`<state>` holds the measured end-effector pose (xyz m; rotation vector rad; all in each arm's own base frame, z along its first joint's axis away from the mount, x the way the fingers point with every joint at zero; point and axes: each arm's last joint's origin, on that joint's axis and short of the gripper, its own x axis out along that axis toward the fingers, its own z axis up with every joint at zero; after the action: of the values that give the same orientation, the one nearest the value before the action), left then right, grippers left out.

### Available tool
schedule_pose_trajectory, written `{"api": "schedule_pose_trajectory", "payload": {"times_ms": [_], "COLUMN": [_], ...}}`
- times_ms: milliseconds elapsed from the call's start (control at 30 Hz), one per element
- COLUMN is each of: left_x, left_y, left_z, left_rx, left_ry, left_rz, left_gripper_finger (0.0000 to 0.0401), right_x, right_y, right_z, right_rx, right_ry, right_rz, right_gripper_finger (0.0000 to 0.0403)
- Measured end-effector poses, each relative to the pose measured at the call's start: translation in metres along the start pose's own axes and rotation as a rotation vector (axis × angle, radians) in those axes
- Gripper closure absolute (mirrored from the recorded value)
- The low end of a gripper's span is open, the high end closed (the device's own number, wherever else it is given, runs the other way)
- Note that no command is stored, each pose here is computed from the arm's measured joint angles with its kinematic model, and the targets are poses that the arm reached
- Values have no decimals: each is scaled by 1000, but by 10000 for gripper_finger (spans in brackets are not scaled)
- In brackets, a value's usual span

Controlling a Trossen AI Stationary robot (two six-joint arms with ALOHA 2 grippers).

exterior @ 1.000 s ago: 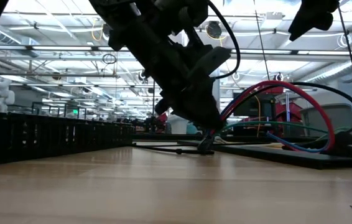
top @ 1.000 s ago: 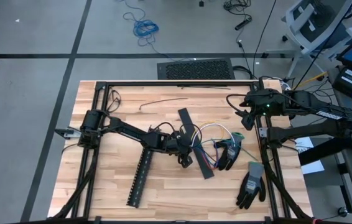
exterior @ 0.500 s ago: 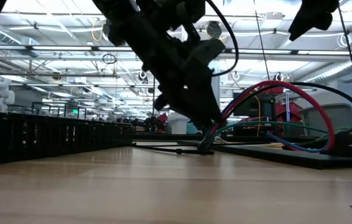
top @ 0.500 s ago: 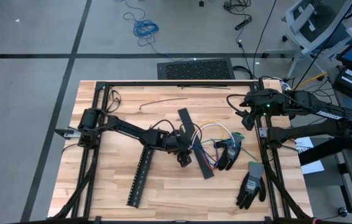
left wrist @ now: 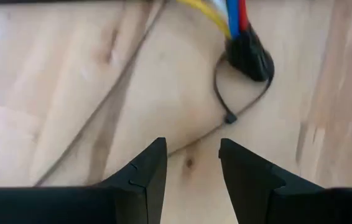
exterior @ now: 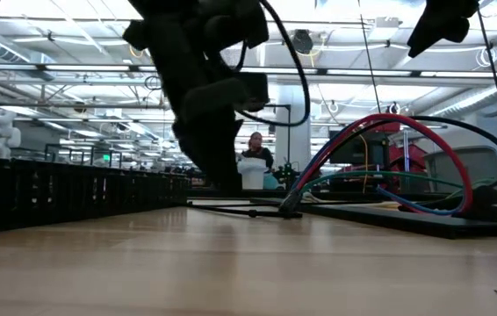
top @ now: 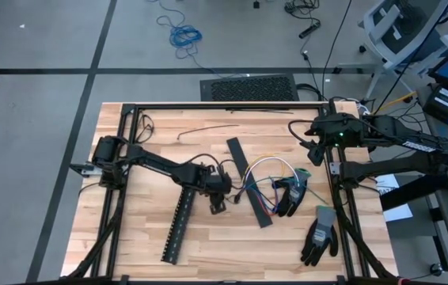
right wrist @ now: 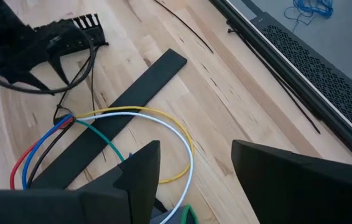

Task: Ziptie cables
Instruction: Wrap the black zip tie on the cables

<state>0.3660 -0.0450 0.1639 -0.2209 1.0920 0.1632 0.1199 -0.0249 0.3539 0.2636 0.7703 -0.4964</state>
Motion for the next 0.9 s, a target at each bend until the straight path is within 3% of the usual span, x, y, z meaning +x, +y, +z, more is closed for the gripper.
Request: {"api": "schedule_pose_trajectory", "payload": {"times_ms": [267, 467, 900], "left_x": [0, 0, 17], "left_y": [-3, -1, 11], "left_z": [-5, -7, -7], "left_rx": [263, 369, 370], "left_ry": [25, 55, 107], "left_rz": [-1, -17, -73], "left_gripper_finger": [254, 254, 254], "right_x": [0, 0, 0], "right_y": [0, 0, 0], "right_z": [0, 0, 0], "right_rx": [-18, -23, -21], "right_ry": [0, 0, 1], "right_rz": [0, 0, 1], "right_gripper_finger": [211, 211, 211]}}
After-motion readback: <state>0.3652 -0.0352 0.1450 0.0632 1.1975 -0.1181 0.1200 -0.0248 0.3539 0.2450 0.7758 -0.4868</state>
